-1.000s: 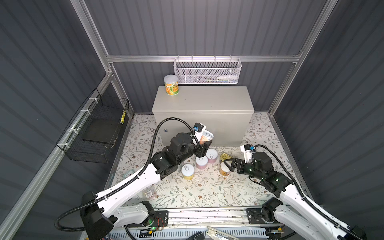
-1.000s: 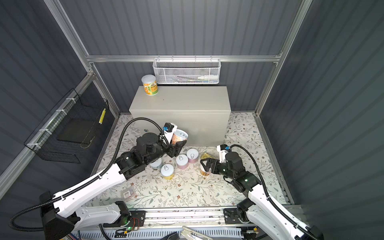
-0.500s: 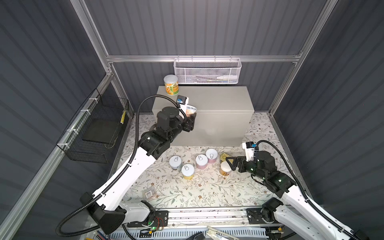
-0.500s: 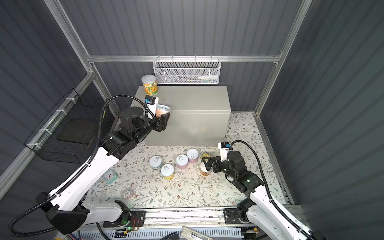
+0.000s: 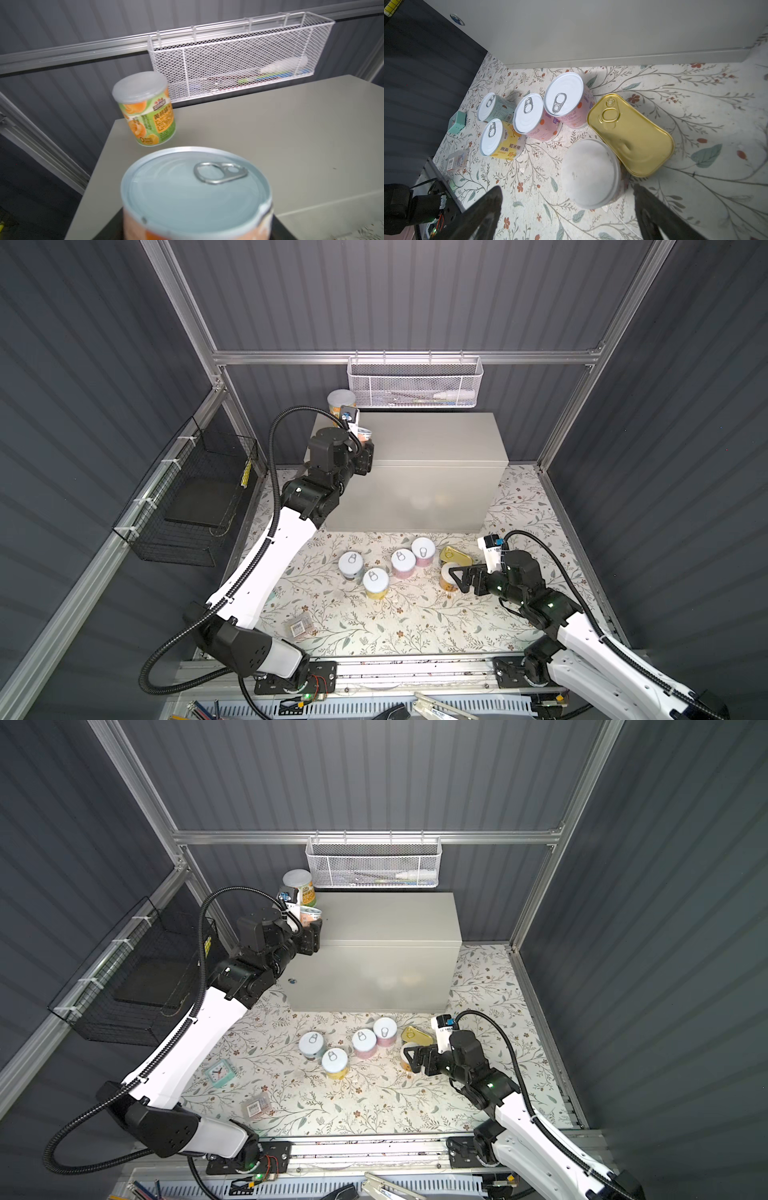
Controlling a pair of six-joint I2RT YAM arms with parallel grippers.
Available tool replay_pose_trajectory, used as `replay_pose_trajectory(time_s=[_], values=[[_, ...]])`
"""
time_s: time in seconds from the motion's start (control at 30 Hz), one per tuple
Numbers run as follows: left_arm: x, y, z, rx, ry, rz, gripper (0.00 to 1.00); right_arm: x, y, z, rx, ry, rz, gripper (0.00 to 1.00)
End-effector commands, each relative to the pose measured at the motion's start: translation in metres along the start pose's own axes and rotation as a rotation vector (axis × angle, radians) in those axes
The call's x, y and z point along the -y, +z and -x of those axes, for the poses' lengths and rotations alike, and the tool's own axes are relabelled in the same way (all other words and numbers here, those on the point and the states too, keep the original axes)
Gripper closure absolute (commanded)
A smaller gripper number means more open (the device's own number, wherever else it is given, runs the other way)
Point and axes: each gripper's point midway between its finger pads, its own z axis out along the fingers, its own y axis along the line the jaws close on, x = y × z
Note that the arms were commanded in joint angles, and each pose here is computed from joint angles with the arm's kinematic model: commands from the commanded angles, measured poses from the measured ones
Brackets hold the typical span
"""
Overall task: Place and organize the canned foods onto the counter
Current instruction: 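Raise the can with the left gripper over the cabinet top beside the snack canister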
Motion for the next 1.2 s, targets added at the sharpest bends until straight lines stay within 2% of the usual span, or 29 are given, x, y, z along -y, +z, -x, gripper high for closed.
replay_pose_trajectory(time_s=[0.0, 0.13, 0.33, 0.57, 0.63, 0.73, 0.93, 1.17], values=[[-0.022, -0.006, 0.056, 0.196, -0.033, 0.059, 0.49, -0.004, 0.0, 0.004, 0.03, -0.009, 0.03, 0.01], [-0.038, 0.014, 0.047, 0.196, -0.049, 0.099, 0.48, -0.002, 0.001, -0.001, 0.023, -0.019, 0.024, 0.01], [-0.042, 0.049, 0.017, 0.14, -0.044, 0.105, 0.49, -0.001, 0.0, -0.005, 0.016, -0.023, 0.03, 0.01], [-0.037, 0.074, -0.017, 0.088, -0.061, 0.088, 0.43, -0.004, -0.007, 0.001, 0.053, -0.028, 0.035, 0.01], [-0.033, 0.08, -0.024, 0.069, -0.059, 0.07, 0.36, -0.007, -0.009, 0.002, 0.059, -0.028, 0.051, 0.01], [-0.025, 0.087, -0.033, 0.045, -0.056, 0.033, 0.01, -0.008, -0.01, 0.003, 0.07, -0.02, 0.058, 0.01], [-0.027, 0.088, -0.043, -0.022, -0.06, 0.046, 0.0, -0.008, -0.009, 0.004, 0.067, -0.005, 0.053, 0.01], [-0.041, 0.053, -0.041, -0.048, -0.095, 0.093, 0.0, -0.015, -0.016, 0.005, 0.017, -0.008, 0.058, 0.01]])
